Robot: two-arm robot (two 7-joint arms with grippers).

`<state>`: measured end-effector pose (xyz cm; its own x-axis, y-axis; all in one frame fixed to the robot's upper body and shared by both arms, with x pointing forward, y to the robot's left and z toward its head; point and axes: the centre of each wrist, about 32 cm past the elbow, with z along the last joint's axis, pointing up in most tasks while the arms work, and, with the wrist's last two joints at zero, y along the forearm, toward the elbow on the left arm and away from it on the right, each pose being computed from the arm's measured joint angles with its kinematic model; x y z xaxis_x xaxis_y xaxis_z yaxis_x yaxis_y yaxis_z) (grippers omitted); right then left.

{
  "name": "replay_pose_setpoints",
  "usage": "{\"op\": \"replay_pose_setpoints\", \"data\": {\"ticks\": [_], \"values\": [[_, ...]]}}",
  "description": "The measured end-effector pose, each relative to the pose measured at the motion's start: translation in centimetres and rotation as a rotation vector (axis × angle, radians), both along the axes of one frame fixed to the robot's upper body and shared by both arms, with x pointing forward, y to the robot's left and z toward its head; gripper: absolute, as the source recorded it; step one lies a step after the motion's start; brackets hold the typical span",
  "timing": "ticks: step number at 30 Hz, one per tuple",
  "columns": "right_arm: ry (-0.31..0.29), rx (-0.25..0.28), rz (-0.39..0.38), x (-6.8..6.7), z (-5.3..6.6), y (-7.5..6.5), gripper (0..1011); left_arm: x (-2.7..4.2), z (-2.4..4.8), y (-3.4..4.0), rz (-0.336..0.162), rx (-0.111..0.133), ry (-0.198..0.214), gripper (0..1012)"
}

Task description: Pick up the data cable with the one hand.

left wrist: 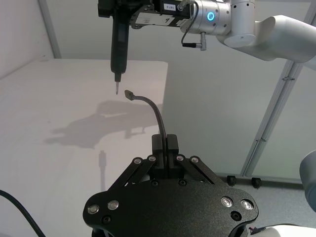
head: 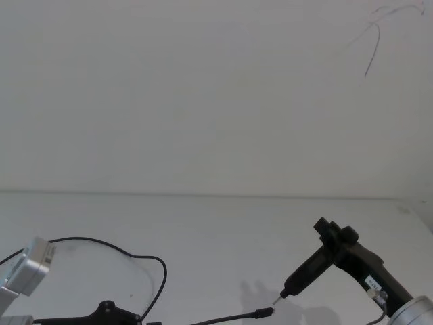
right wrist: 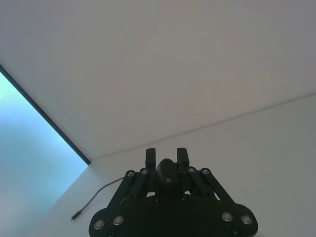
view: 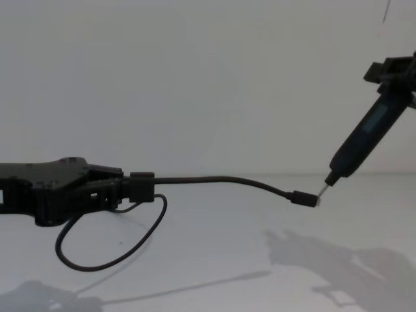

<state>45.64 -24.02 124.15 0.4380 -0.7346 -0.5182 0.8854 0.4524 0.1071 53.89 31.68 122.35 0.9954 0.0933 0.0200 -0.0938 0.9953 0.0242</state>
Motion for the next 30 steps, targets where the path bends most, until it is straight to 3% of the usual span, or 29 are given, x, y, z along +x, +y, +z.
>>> {"op": "replay_pose_setpoints", "data": {"ticks": [6,13,30], "values": [[-0.005,0.017,-0.001,0.21,0.13,-0.23,251,0.0,0.0,0.0,0.0,0.0,0.0,44],[-0.019,-0.004,0.033,0.33,0.21,-0.54,251,0.0,0.0,0.01,0.0,0.0,0.0,43],[-0.111,-0.122,0.142,-0.03,0.26,-1.01,251,0.0,0.0,0.0,0.0,0.0,0.0,44]]}}
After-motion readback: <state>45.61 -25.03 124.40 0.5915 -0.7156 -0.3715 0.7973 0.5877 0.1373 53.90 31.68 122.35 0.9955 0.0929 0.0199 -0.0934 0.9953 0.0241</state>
